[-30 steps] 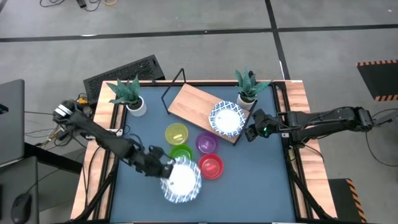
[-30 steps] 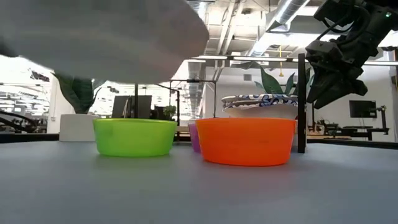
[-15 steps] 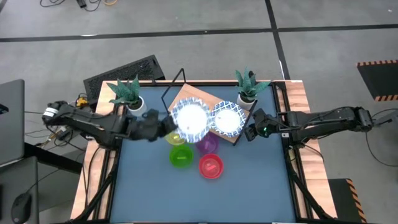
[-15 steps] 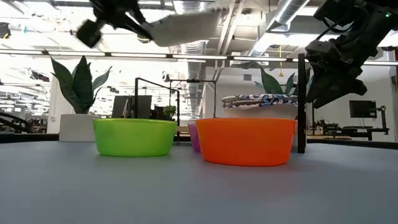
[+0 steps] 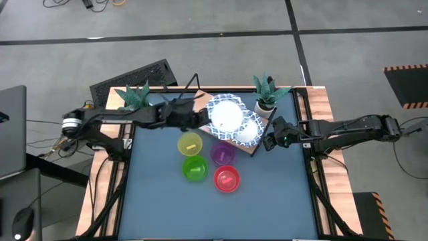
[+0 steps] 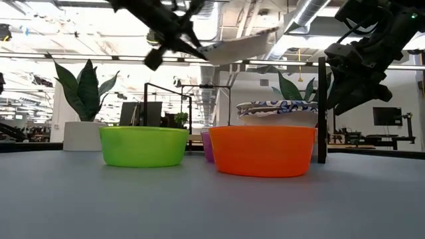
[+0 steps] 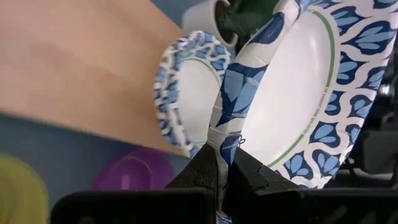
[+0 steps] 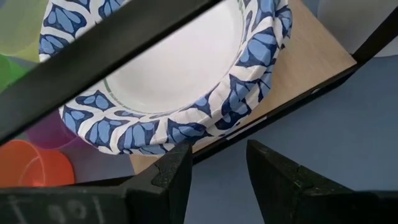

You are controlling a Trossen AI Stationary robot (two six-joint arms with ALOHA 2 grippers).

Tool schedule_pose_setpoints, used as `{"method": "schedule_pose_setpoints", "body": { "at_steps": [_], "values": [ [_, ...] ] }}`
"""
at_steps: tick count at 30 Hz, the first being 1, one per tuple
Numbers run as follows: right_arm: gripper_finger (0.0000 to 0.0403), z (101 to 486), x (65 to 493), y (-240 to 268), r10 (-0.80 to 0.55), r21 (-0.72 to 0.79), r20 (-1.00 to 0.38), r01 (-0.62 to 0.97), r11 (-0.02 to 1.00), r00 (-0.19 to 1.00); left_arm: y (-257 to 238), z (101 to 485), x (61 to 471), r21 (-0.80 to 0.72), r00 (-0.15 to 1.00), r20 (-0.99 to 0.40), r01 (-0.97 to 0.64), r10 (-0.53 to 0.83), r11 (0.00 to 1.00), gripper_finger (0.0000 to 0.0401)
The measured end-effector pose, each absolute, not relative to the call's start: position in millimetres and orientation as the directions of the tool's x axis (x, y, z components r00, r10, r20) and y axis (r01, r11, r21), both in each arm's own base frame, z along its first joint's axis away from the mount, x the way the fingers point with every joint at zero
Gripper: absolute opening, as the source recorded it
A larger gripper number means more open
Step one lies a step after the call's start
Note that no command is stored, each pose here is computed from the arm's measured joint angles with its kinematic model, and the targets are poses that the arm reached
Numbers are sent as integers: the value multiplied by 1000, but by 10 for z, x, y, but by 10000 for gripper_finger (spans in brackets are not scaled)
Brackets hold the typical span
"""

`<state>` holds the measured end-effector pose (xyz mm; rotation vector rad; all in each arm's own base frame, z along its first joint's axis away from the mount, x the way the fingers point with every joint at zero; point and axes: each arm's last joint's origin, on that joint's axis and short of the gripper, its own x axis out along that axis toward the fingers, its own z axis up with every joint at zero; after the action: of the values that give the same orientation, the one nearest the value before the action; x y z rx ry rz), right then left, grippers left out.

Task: Place and stack bowls onto a shelf
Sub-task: Stack blue pattern plate on top of the blue pattern plate on the shelf

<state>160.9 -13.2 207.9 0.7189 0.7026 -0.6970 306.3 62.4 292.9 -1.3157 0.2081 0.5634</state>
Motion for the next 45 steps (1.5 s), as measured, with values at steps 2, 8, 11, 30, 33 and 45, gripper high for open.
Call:
{"method": "schedule_pose_setpoints", "body": {
  "at_steps": [2,8,11,30,33,45],
  "values": [
    [178,2079,1609,-132,-314,337,-761,759,558,568,709,2951,3184,-831,842,-476,-525,253,183,0],
    [178,2080,1608,-136,-326,331,-757,763,555,566,936,2890,3491,-676,727,-648,-687,228,267,0],
    [178,2080,1608,-137,-328,329,-757,764,555,565,1009,2941,3649,-669,734,-640,-678,228,303,0],
    [178,2080,1608,-138,-331,323,-756,762,562,565,1228,2838,3928,-615,713,-653,-696,256,369,29],
    [178,2081,1608,-140,-339,319,-754,764,561,563,1227,2807,3930,-606,706,-665,-701,245,374,57],
    [178,2083,1606,-146,-360,308,-748,772,556,558,1268,2824,3967,-655,746,-626,-662,228,365,160]
  ]
}}
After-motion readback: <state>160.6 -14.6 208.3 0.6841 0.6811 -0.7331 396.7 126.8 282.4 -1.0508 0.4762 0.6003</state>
